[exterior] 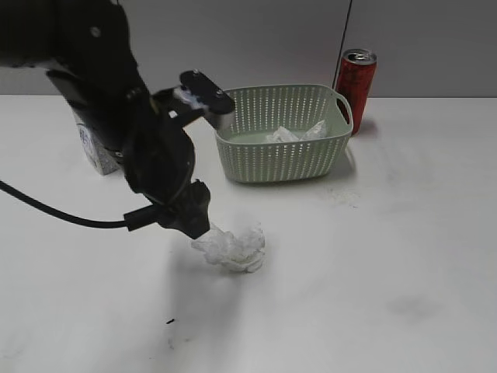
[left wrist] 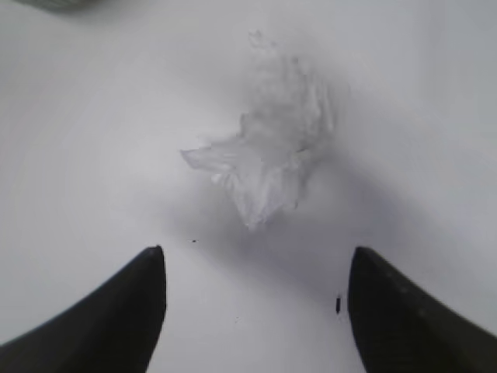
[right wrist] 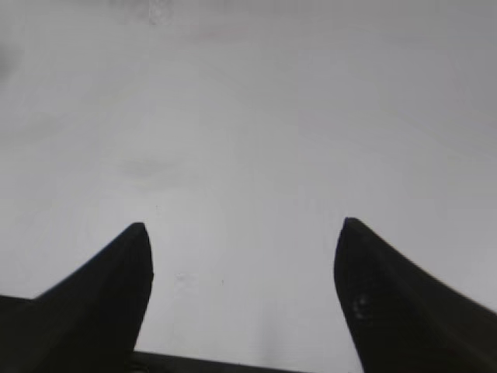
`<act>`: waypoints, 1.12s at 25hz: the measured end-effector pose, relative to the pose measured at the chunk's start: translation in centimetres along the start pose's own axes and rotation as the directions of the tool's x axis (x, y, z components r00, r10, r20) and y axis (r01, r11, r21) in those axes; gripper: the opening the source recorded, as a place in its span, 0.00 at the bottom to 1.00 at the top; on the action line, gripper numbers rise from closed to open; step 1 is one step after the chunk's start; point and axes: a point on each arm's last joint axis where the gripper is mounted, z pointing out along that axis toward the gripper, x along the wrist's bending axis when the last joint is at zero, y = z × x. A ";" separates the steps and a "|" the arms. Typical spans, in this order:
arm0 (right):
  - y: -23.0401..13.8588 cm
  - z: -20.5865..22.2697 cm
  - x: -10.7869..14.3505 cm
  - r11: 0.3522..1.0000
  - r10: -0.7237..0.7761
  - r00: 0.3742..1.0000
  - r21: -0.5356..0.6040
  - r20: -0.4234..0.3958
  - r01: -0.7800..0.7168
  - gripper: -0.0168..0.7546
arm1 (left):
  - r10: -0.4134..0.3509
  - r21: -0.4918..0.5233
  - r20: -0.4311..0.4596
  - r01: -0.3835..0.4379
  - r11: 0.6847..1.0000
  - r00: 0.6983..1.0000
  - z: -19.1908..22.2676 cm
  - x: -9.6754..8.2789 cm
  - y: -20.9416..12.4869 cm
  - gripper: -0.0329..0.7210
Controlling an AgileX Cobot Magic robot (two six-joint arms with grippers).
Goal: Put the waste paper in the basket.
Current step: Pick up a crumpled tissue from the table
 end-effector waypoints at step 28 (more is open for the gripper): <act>-2.2 -3.6 0.3 0.958 0.003 1.000 -0.287 0.013 0.001 0.74 | 0.060 0.143 0.066 -0.069 0.987 0.996 11.2 -0.3 3.6 0.71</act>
